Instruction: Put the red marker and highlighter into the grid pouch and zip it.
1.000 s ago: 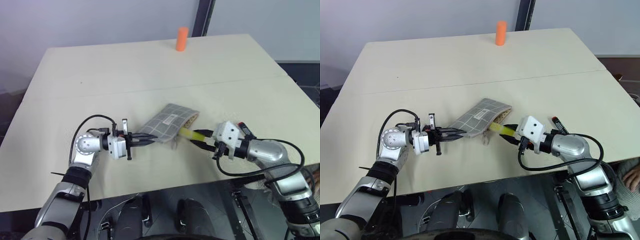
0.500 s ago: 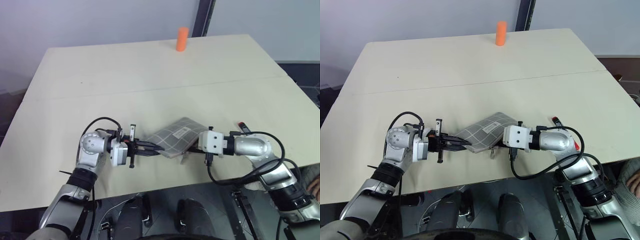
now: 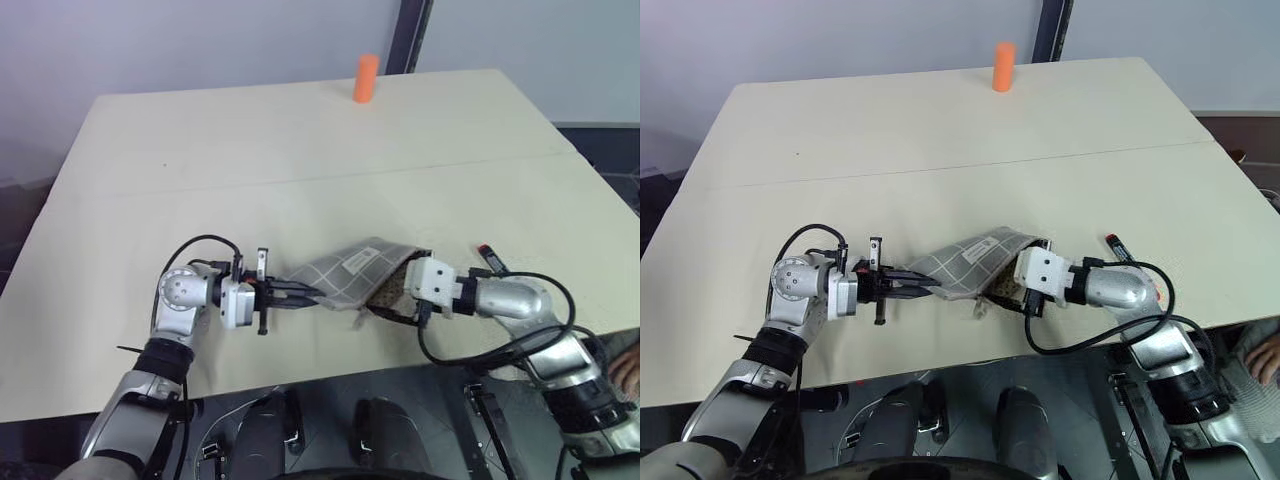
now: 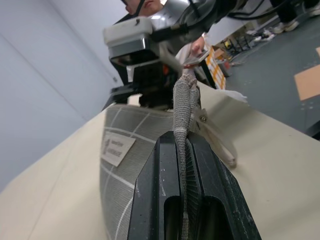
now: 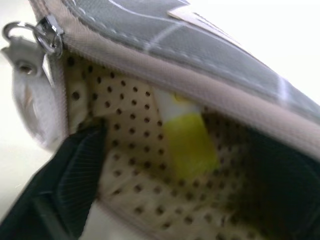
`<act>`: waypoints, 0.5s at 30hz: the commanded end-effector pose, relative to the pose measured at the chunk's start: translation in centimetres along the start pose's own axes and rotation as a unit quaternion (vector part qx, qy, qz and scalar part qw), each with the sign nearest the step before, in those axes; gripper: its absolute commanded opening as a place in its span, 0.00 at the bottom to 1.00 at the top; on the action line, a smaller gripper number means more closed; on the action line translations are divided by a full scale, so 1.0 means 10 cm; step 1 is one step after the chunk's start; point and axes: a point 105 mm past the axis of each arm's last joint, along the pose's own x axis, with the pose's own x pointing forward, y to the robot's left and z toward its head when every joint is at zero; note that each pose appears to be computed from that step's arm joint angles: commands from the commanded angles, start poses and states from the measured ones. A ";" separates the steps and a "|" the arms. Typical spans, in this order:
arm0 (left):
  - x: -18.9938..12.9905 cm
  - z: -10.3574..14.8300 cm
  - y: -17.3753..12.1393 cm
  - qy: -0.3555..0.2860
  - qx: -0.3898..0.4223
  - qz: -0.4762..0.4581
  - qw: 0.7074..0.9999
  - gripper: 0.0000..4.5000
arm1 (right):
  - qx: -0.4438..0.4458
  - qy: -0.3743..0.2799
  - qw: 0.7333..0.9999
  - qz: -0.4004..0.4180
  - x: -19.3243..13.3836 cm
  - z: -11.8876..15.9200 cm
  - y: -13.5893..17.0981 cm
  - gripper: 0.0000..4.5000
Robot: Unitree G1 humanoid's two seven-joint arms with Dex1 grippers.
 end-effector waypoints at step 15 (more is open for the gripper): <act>0.00 -0.08 0.10 0.014 0.022 0.039 0.999 0.00 | 0.154 0.019 0.936 -0.316 -1.06 -0.14 -0.24 0.99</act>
